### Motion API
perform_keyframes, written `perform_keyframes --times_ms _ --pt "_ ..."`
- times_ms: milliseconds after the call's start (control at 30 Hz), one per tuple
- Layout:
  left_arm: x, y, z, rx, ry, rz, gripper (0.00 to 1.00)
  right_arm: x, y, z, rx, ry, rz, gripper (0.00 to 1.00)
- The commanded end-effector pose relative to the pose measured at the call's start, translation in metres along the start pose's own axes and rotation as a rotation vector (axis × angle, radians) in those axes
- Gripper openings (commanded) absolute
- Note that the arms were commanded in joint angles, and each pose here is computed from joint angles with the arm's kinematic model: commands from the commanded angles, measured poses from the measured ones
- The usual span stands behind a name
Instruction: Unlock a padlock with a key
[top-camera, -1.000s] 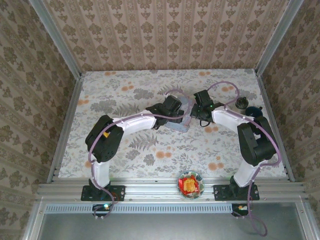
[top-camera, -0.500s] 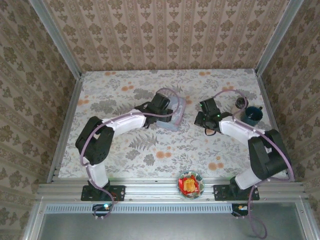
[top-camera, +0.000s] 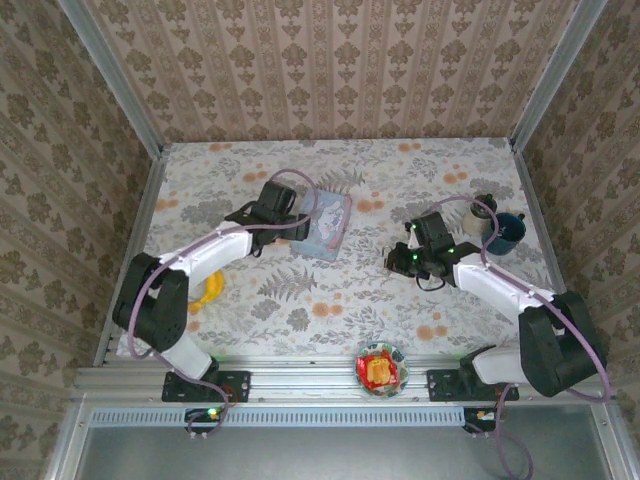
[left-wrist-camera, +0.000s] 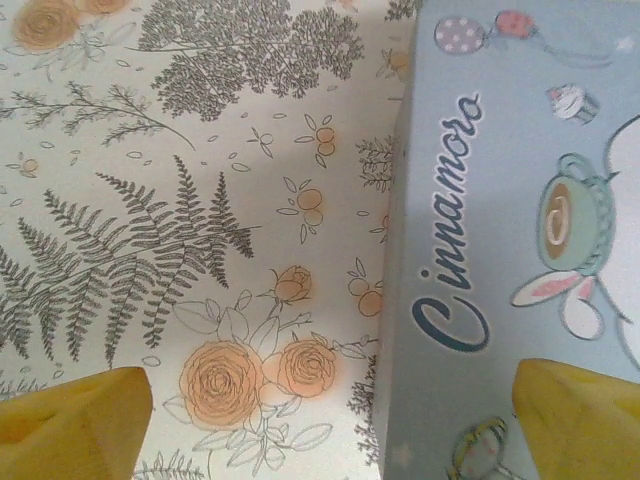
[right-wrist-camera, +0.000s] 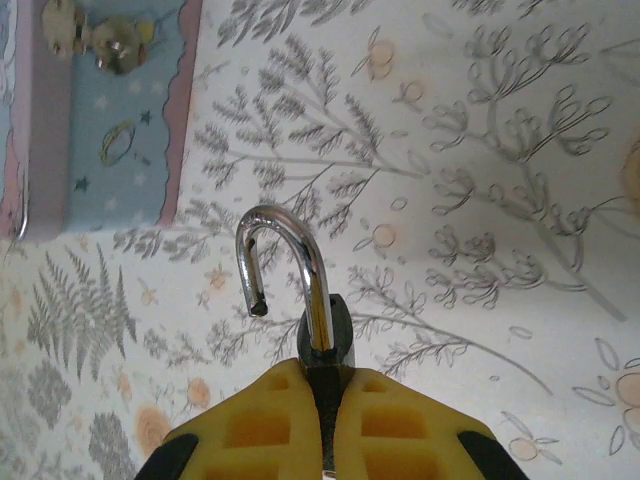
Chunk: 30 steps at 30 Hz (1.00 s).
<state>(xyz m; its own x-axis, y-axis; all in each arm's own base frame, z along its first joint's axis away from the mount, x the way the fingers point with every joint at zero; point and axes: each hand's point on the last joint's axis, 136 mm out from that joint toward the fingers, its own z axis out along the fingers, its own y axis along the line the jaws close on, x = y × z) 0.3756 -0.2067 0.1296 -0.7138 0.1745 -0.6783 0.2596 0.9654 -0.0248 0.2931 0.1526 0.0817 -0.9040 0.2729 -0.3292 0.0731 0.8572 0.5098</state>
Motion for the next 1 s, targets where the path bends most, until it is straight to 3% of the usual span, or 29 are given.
perform_keyframes --times_ms 0,367,567,800,967 --pt "-0.003 -0.004 -0.020 0.040 -0.018 -0.063 0.99 0.014 0.013 0.000 -0.064 0.101 -0.076 0.00" --pt "0.001 0.007 -0.054 0.051 -0.076 -0.186 1.00 0.011 0.015 0.038 -0.059 0.253 -0.137 0.01" --pt "0.004 0.011 -0.065 0.055 -0.093 -0.213 1.00 0.004 -0.001 0.051 0.037 0.282 -0.137 0.09" --pt "0.009 0.016 -0.070 0.059 -0.101 -0.228 1.00 -0.002 -0.025 0.050 0.160 0.271 -0.140 0.30" --pt "0.009 0.022 -0.078 0.056 -0.112 -0.251 1.00 -0.013 -0.026 0.041 0.196 0.231 -0.157 0.38"
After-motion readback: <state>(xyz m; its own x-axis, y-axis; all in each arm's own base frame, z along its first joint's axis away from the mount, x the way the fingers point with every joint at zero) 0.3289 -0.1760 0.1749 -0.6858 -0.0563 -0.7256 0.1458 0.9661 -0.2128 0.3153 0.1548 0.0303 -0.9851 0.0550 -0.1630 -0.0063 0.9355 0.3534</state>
